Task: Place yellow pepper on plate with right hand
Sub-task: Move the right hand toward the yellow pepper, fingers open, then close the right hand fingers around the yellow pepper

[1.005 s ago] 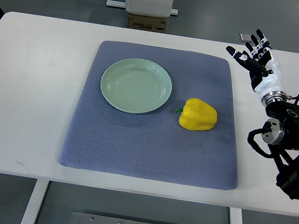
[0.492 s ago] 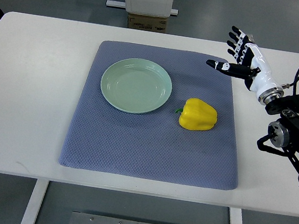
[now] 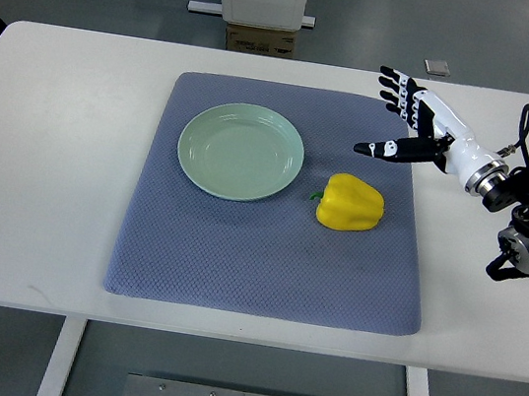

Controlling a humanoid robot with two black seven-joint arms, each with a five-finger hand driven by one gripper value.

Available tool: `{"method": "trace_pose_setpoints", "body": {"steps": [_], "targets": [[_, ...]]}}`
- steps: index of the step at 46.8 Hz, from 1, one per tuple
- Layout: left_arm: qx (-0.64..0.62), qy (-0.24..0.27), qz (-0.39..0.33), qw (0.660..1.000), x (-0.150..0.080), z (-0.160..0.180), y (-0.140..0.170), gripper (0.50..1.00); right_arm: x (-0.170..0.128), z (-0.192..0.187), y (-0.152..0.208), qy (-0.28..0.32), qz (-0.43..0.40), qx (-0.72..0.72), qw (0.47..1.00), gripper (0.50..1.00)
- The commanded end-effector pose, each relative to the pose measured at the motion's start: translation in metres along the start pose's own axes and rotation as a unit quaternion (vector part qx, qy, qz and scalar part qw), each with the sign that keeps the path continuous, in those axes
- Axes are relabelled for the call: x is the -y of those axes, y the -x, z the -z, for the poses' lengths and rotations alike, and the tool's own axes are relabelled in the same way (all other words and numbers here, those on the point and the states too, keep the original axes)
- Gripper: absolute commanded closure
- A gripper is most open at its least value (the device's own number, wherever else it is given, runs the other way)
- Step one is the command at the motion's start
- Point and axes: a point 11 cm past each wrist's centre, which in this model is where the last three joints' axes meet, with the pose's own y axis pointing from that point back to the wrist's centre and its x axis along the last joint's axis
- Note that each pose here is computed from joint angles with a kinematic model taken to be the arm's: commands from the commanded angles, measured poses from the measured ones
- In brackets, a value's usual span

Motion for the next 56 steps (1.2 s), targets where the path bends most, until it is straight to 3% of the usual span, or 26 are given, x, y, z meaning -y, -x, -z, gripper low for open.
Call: {"method": "trace_pose_setpoints", "body": {"steps": [1, 35, 56], "targets": [[-0.001, 0.0, 0.0, 1.0, 0.0, 0.0, 0.0, 0.5, -0.005, -0.003, 0.003, 0.008, 0.015, -0.015, 1.0, 0.505], [0.0, 0.0, 0.0, 1.0, 0.0, 0.0, 0.0, 0.5, -0.02, -0.039, 0.049, 0.055, 0.105, -0.082, 0.99, 0.509], [0.0, 0.0, 0.0, 1.0, 0.0, 0.0, 0.0, 0.5, -0.013, -0.043, 0.056, 0.058, 0.102, -0.084, 0.99, 0.555]]}}
